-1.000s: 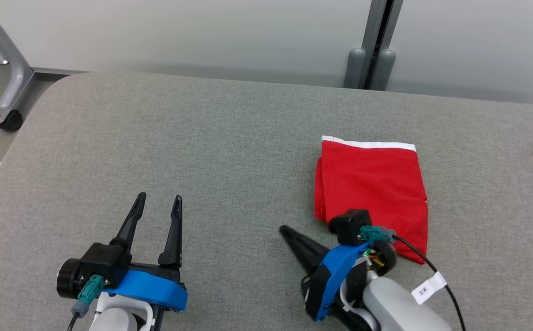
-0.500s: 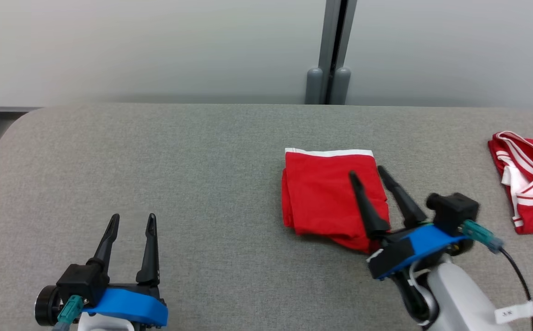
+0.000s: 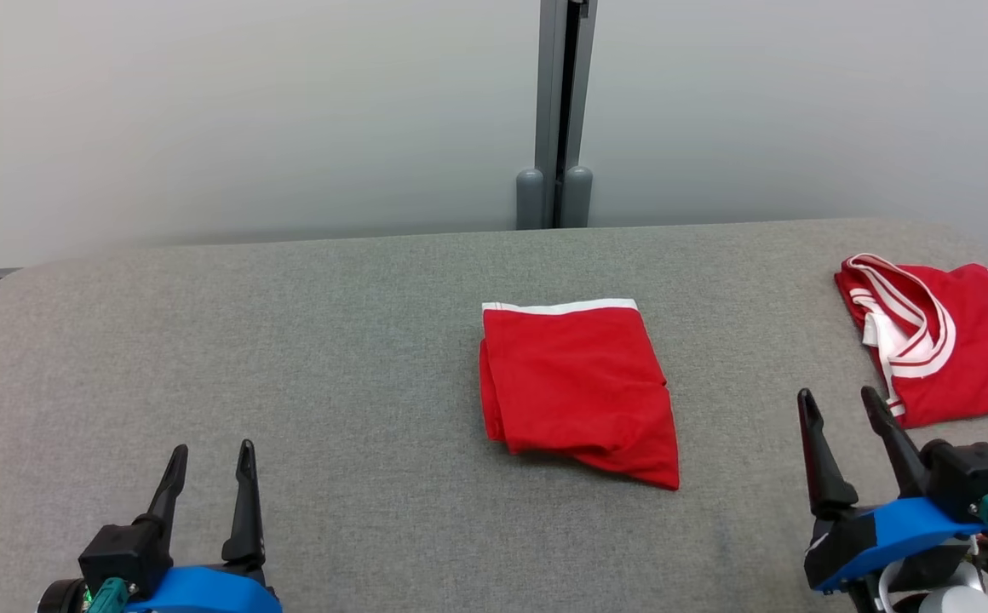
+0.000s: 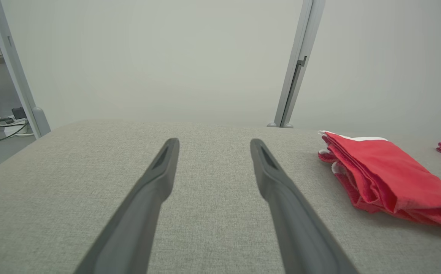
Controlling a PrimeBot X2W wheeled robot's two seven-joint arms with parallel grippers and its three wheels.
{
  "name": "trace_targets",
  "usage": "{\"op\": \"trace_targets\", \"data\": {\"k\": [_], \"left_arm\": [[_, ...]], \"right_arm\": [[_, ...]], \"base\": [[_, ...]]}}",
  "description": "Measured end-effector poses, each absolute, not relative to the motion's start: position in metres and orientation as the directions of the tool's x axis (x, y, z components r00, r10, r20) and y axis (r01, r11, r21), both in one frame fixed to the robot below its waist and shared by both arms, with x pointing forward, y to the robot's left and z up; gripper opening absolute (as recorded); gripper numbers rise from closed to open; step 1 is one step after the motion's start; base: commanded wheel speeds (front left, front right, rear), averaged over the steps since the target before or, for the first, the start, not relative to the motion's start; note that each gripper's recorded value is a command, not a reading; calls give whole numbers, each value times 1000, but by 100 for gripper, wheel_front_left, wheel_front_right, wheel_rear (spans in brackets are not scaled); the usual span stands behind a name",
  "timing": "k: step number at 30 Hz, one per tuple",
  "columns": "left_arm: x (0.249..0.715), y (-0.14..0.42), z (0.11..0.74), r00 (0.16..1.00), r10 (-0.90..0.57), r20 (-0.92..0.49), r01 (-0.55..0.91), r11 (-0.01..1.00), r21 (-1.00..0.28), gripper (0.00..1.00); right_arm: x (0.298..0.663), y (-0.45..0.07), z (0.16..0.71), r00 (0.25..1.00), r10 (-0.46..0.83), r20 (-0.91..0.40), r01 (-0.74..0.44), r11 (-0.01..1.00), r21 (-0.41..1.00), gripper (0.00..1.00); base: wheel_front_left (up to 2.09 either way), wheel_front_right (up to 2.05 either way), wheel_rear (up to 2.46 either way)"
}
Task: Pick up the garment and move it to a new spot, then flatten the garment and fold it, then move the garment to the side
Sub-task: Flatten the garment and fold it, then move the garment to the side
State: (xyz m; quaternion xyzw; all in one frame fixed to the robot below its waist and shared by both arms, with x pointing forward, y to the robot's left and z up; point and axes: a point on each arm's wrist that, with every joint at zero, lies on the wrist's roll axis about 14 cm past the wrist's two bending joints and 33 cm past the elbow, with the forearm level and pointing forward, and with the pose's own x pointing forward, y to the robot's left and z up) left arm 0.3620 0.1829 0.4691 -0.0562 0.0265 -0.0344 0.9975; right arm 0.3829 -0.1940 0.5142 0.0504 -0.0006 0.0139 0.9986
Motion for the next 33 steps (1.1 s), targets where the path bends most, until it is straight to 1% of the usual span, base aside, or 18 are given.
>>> {"op": "trace_targets", "data": {"k": [8, 16, 33], "left_arm": [[363, 188, 472, 997, -59, -56, 53, 992, -111, 100], [361, 192, 464, 994, -45, -96, 33, 991, -127, 100], [359, 192, 463, 994, -44, -97, 31, 992, -125, 100]], "right_arm": [[369, -196, 511, 1000, 21, -14, -19, 995, 96, 100], [365, -192, 511, 999, 32, -12, -30, 994, 101, 100], [367, -188, 508, 999, 43, -27, -39, 990, 133, 100]], "base": [[0, 0, 0], [0, 0, 0], [0, 0, 0]]}}
